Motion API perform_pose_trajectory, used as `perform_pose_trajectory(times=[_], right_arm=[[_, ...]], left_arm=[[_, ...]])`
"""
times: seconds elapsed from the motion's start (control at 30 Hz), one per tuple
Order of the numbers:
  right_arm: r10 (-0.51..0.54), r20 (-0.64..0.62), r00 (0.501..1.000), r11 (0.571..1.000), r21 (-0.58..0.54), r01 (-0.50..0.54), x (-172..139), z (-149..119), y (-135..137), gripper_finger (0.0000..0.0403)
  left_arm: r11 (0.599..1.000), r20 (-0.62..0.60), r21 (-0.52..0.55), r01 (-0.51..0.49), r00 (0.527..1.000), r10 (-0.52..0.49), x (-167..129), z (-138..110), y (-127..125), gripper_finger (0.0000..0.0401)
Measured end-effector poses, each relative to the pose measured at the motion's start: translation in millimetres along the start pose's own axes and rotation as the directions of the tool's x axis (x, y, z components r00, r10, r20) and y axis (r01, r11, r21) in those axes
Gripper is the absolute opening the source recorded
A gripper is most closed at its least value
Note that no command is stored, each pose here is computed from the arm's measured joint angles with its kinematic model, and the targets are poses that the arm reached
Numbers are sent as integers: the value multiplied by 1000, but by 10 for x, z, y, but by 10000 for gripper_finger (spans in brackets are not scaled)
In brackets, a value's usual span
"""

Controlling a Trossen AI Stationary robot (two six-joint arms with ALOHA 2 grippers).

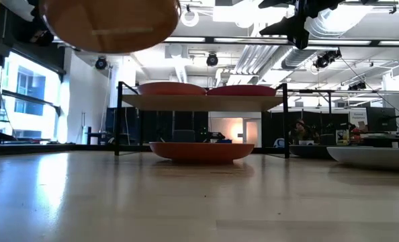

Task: Place and stack plates onto a shelf
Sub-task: Stack the light brown plate on top of the light pink plate

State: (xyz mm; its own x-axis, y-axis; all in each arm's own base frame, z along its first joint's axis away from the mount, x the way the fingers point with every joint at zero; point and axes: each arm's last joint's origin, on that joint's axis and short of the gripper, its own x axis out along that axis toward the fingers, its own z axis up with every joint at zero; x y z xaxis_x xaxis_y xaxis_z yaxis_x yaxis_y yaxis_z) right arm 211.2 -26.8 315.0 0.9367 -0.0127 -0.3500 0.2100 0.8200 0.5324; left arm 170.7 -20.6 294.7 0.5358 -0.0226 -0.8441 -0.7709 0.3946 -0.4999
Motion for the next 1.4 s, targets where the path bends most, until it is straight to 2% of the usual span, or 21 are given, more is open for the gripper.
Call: perform_pose_trajectory(times=[0.3,0.37,0.5,0.77,1.03,1.23,1.4], right_arm=[[-1,0,1000,1000,-27,1,0,0,-1,229],[-1,0,1000,999,-38,1,0,0,-1,229],[-1,1,1000,999,-43,1,0,1,-1,229],[-2,1,1000,999,-43,2,0,0,-1,229],[-18,11,1000,999,-37,19,0,4,-6,229],[-34,21,999,999,11,34,0,7,-10,229],[-34,21,999,999,38,33,0,6,-10,229]], left_arm=[[996,69,23,82,994,-84,-297,240,-140,0],[998,81,29,61,995,-63,-382,317,-149,0],[997,86,54,-50,995,45,-502,506,-160,0],[980,92,164,-112,991,97,-633,1107,-337,0],[955,155,225,-194,975,162,-554,1856,-369,0],[944,152,196,-264,960,237,-353,2318,-188,0],[937,115,149,-315,947,300,-166,2562,18,0]])
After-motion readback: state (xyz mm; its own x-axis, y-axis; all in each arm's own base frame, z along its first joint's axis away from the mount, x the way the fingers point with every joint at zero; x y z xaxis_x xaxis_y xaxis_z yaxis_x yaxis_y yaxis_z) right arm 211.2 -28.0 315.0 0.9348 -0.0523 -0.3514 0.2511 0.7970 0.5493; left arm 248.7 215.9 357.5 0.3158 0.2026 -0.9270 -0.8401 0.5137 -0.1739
